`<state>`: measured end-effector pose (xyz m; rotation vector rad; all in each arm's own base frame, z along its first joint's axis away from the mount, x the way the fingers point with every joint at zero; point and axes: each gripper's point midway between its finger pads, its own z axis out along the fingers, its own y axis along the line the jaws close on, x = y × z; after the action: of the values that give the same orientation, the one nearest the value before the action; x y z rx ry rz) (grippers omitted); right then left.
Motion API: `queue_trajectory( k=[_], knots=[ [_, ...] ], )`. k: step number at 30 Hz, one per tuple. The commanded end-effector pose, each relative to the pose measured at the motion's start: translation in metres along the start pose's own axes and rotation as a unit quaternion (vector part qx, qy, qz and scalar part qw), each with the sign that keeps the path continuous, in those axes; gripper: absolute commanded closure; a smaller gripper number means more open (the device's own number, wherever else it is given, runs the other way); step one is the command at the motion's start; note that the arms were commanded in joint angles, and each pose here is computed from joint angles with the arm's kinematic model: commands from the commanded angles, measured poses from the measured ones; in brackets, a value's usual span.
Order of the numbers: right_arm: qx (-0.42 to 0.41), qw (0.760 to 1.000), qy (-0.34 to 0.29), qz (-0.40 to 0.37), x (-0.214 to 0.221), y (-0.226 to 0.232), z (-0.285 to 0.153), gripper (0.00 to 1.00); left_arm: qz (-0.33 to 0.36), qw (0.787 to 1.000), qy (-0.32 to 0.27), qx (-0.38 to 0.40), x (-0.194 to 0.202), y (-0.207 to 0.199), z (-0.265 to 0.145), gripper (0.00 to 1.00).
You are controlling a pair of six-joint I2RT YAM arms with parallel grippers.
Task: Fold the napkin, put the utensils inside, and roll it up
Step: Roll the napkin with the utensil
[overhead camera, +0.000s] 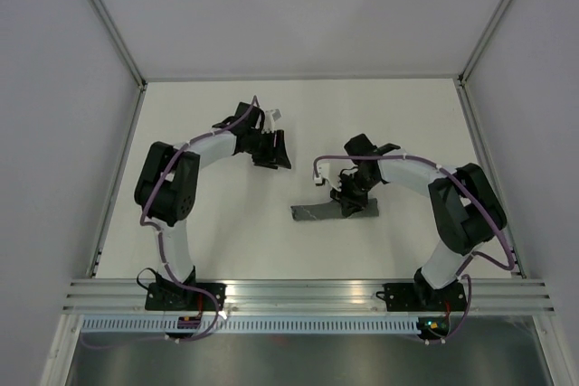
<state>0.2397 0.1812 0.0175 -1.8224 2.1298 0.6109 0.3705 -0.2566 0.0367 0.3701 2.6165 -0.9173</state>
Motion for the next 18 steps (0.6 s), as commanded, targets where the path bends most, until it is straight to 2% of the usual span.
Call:
queue_trajectory(
  k=[1, 5, 10, 13, 14, 18],
  knots=[
    [-0.043, 0.993, 0.062, 0.086, 0.038, 0.014, 0.012, 0.96, -0.018, 0.996, -0.075, -0.039, -0.030, -0.012, -0.033, 0.40],
    [-0.037, 0.989, 0.050, 0.131, 0.028, 0.004, 0.014, 0.96, -0.057, 0.989, -0.119, -0.065, -0.024, -0.004, -0.051, 0.39],
    [-0.044, 0.980, 0.037, 0.190, 0.021, -0.004, 0.019, 0.97, -0.083, 0.976, -0.193, -0.062, -0.024, -0.013, -0.082, 0.37],
    [-0.014, 0.978, 0.034, 0.204, 0.021, -0.016, 0.022, 0.97, -0.108, 0.971, -0.212, -0.038, -0.009, -0.026, -0.085, 0.37],
    [-0.009, 0.977, 0.037, 0.209, 0.023, -0.016, 0.023, 0.97, -0.127, 0.970, -0.203, -0.045, 0.007, -0.022, -0.080, 0.37],
    [0.000, 0.971, 0.030, 0.238, 0.021, -0.021, 0.028, 0.97, -0.130, 0.963, -0.234, -0.040, 0.026, -0.045, -0.075, 0.37]
  ],
)
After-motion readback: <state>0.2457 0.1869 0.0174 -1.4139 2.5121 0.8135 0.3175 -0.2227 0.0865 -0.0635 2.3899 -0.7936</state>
